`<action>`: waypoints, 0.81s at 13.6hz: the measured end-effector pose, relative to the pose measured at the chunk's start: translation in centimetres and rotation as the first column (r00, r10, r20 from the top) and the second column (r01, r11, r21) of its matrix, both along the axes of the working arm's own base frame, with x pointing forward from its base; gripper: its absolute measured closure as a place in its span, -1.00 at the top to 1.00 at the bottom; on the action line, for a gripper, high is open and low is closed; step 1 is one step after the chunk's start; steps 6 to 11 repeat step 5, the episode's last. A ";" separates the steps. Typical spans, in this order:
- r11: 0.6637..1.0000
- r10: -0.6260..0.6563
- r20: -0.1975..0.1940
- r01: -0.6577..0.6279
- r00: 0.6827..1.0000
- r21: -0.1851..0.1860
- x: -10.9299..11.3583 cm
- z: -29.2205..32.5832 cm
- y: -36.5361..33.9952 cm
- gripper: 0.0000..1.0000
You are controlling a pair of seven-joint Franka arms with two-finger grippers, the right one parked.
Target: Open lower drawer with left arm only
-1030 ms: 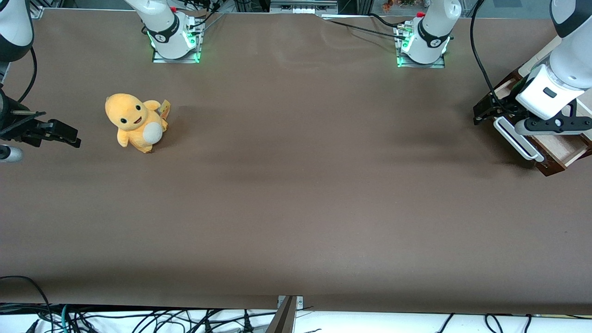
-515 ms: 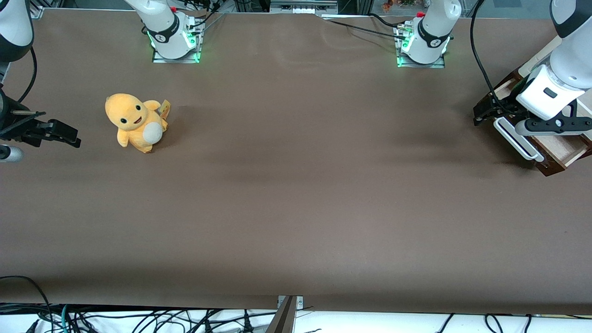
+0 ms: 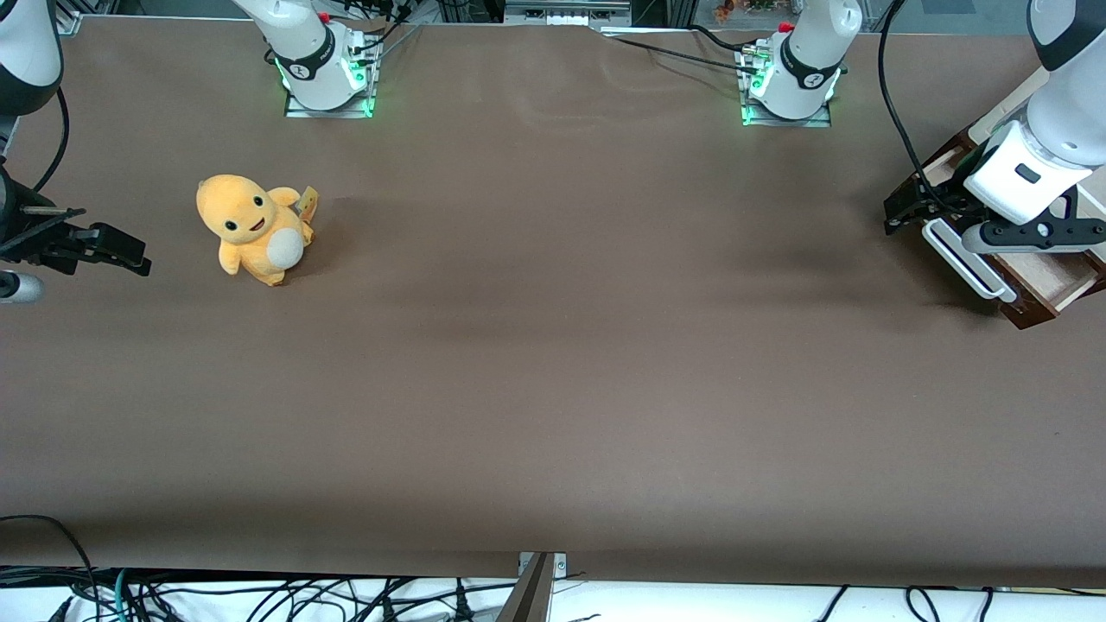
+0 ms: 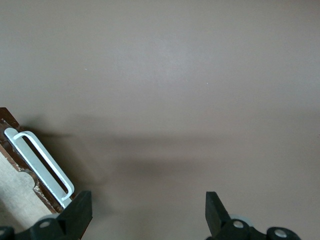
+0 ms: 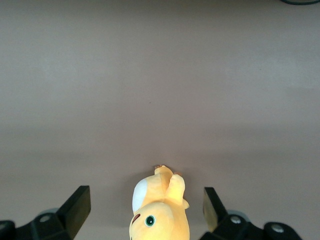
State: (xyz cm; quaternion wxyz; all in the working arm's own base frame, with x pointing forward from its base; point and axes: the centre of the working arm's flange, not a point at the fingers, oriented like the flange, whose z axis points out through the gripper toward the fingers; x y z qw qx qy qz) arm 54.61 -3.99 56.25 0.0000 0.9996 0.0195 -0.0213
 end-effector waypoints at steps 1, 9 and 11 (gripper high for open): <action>1.000 0.000 0.000 0.000 1.000 0.000 0.0 0.0 0.0 1.00; 1.000 -0.027 0.000 0.027 1.000 -0.002 0.0 0.0 0.0 1.00; 1.000 -0.027 0.000 0.027 1.000 -0.002 0.0 0.0 0.0 1.00</action>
